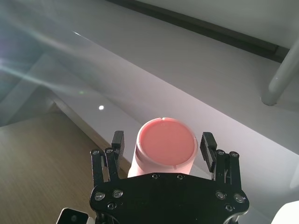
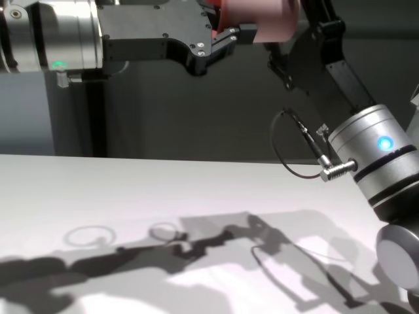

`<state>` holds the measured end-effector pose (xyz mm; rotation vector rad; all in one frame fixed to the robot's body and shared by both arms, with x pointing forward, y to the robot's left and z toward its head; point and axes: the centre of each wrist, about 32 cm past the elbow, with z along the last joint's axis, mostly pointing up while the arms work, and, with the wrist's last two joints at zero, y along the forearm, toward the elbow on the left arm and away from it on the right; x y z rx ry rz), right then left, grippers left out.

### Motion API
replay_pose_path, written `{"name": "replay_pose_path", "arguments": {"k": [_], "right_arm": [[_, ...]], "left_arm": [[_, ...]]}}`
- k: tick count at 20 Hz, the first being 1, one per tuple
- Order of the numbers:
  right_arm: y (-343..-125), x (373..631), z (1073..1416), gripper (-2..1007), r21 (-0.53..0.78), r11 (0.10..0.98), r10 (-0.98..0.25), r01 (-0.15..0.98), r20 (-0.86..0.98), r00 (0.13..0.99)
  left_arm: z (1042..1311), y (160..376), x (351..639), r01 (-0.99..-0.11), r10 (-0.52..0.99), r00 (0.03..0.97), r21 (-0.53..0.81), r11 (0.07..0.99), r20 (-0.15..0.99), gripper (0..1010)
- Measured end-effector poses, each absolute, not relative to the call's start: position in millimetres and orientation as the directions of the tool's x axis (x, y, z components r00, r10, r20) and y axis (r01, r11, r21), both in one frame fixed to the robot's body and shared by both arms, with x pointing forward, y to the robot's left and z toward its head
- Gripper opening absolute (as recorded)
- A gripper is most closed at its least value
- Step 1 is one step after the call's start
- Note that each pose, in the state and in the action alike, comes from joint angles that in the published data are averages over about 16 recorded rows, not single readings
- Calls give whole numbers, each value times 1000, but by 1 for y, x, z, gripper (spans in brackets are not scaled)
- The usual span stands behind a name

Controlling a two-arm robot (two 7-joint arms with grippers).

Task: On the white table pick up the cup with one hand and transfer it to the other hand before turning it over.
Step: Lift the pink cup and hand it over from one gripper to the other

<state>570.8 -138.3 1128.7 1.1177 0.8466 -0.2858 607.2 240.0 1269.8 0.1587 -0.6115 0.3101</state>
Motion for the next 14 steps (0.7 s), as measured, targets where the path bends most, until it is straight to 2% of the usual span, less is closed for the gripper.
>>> {"name": "replay_pose_path", "arguments": {"k": [8, 14], "right_arm": [[-139, 570, 1129, 996, 670, 440, 193, 599, -721, 665], [-139, 570, 1129, 938, 670, 439, 194, 599, -721, 665]], "left_arm": [[1270, 240, 607, -332, 239, 775, 55, 942, 586, 43], [1270, 240, 607, -332, 239, 775, 55, 942, 586, 43]]}}
